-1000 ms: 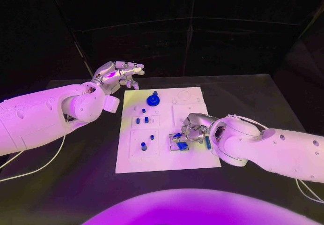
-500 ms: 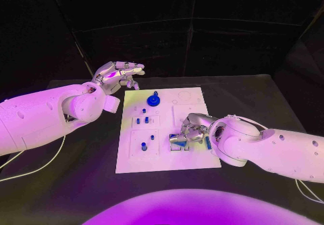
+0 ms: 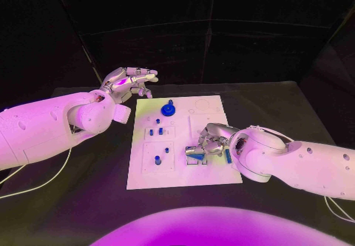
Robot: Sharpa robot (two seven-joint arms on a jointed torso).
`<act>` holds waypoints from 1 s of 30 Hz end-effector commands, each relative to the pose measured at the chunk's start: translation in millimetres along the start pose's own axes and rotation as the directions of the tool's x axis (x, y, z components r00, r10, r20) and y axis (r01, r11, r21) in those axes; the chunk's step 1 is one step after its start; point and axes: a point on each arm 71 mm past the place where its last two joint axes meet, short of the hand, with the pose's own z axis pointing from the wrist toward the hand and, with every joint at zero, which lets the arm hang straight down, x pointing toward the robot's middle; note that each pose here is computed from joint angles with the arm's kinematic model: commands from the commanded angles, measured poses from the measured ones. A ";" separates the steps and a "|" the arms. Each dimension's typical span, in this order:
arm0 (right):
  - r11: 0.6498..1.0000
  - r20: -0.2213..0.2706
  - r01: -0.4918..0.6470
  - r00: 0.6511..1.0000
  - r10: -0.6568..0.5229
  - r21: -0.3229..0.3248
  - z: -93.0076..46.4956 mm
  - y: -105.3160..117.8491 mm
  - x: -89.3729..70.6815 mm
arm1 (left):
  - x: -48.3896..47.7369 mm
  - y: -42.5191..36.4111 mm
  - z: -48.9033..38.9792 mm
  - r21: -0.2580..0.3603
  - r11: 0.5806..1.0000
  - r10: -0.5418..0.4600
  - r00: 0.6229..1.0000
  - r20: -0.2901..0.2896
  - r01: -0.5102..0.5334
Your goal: Assemble the parts on the task board
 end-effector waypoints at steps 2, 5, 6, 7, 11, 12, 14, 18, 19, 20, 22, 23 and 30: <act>1.000 0.006 0.012 1.000 -0.012 -0.008 -2.2 0.9 -1.2 | 0.9 -1.2 -0.1 0.004 1.000 -0.001 1.000 -0.014 0.001; 1.000 -0.004 0.022 1.000 -0.022 -0.007 -4.1 0.3 -0.7 | 0.6 -1.2 -0.3 0.004 1.000 -0.001 1.000 -0.014 0.001; 1.000 -0.008 0.025 1.000 -0.025 -0.006 -4.5 0.0 -0.5 | 0.4 -1.2 -0.4 0.004 1.000 -0.001 1.000 -0.013 0.001; 1.000 -0.013 0.029 1.000 -0.029 -0.005 -5.1 -0.5 -0.4 | 0.3 -1.2 -0.5 0.004 1.000 -0.001 1.000 -0.013 0.001; 0.999 -0.030 0.040 0.999 -0.040 -0.004 -7.8 -2.0 0.3 | -0.3 -1.3 -0.8 0.003 1.000 0.000 1.000 -0.012 0.000; 0.999 -0.033 0.041 0.999 -0.041 -0.004 -8.2 -2.1 0.4 | -0.3 -1.3 -0.8 0.003 1.000 0.000 1.000 -0.012 0.000; 0.999 -0.039 0.043 0.998 -0.043 -0.007 -8.9 -2.3 0.8 | -0.4 -1.3 -0.9 0.002 1.000 0.000 1.000 -0.012 0.000; 0.999 -0.046 0.044 0.998 -0.044 -0.011 -10.0 -2.2 1.1 | -0.4 -1.2 -0.9 0.002 1.000 0.000 1.000 -0.012 0.000; 0.999 -0.047 0.044 0.998 -0.044 -0.012 -10.3 -2.2 1.1 | -0.4 -1.2 -0.9 0.002 1.000 0.000 1.000 -0.012 0.000; 0.999 -0.047 0.044 0.998 -0.044 -0.012 -10.5 -2.2 1.1 | -0.4 -1.2 -0.9 0.002 1.000 0.000 1.000 -0.012 0.000; 0.999 -0.048 0.044 0.998 -0.044 -0.014 -11.0 -2.3 1.1 | -0.5 -1.2 -1.0 0.002 1.000 0.000 1.000 -0.012 0.000; 0.999 -0.049 0.044 0.998 -0.044 -0.014 -11.2 -2.2 1.1 | -0.6 -1.2 -1.0 0.002 1.000 0.000 1.000 -0.011 0.000; 0.999 -0.056 0.043 0.997 -0.044 -0.026 -12.0 -0.8 1.8 | -0.8 -1.1 -1.1 0.001 1.000 0.000 1.000 -0.011 0.000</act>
